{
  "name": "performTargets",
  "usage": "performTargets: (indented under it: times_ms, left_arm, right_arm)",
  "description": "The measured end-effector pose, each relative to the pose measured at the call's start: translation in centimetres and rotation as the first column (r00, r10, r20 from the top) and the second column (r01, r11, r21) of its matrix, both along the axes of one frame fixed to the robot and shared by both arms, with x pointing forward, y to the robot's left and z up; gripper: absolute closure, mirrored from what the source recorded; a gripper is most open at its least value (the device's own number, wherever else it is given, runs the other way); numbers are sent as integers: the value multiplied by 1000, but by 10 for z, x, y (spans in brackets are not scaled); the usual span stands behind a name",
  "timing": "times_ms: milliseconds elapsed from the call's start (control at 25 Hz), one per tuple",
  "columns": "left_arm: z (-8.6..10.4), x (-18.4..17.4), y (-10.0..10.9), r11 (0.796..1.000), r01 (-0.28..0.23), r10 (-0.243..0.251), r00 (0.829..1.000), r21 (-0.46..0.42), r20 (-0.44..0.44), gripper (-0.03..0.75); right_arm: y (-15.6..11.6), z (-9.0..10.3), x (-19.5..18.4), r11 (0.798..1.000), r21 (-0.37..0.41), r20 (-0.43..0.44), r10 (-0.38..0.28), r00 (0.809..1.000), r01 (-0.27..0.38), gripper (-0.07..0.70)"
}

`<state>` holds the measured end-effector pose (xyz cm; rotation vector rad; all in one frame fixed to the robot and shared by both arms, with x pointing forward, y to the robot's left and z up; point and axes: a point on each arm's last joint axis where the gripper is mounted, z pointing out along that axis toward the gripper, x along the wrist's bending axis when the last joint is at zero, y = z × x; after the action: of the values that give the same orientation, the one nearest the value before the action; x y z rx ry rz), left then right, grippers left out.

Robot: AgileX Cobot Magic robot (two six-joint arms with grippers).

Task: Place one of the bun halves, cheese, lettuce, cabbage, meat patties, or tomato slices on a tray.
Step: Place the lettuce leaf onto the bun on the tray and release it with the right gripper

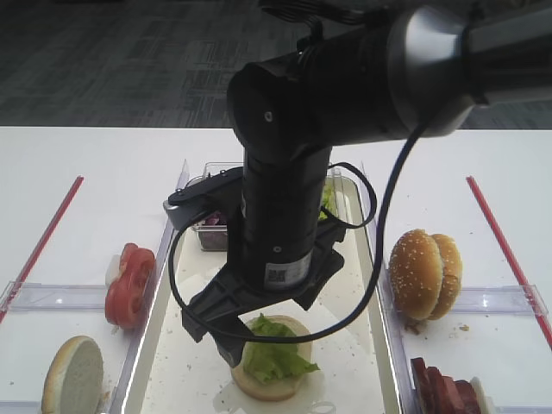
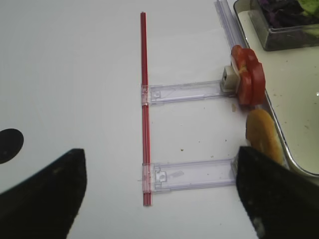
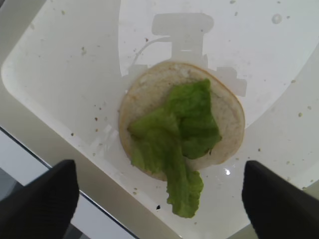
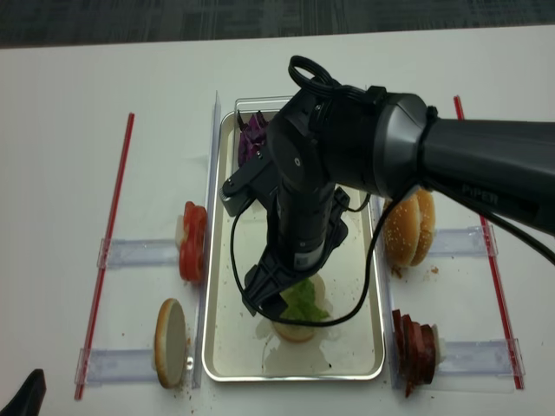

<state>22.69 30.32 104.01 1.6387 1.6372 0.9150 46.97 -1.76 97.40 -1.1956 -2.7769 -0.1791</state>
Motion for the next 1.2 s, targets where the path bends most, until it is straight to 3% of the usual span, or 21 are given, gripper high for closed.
performTargets:
  times_ms: [1000,1200]
  left_arm:
    - [0,0,0,1000,0,0,1000,0,0,151]
    - [0,0,0,1000,0,0,1000,0,0,151]
  right_arm:
    - [1,0,1,1000,8,6,-14,1000,14,-45]
    - [4,20,4,999,29,28,-13,1000,13,-46]
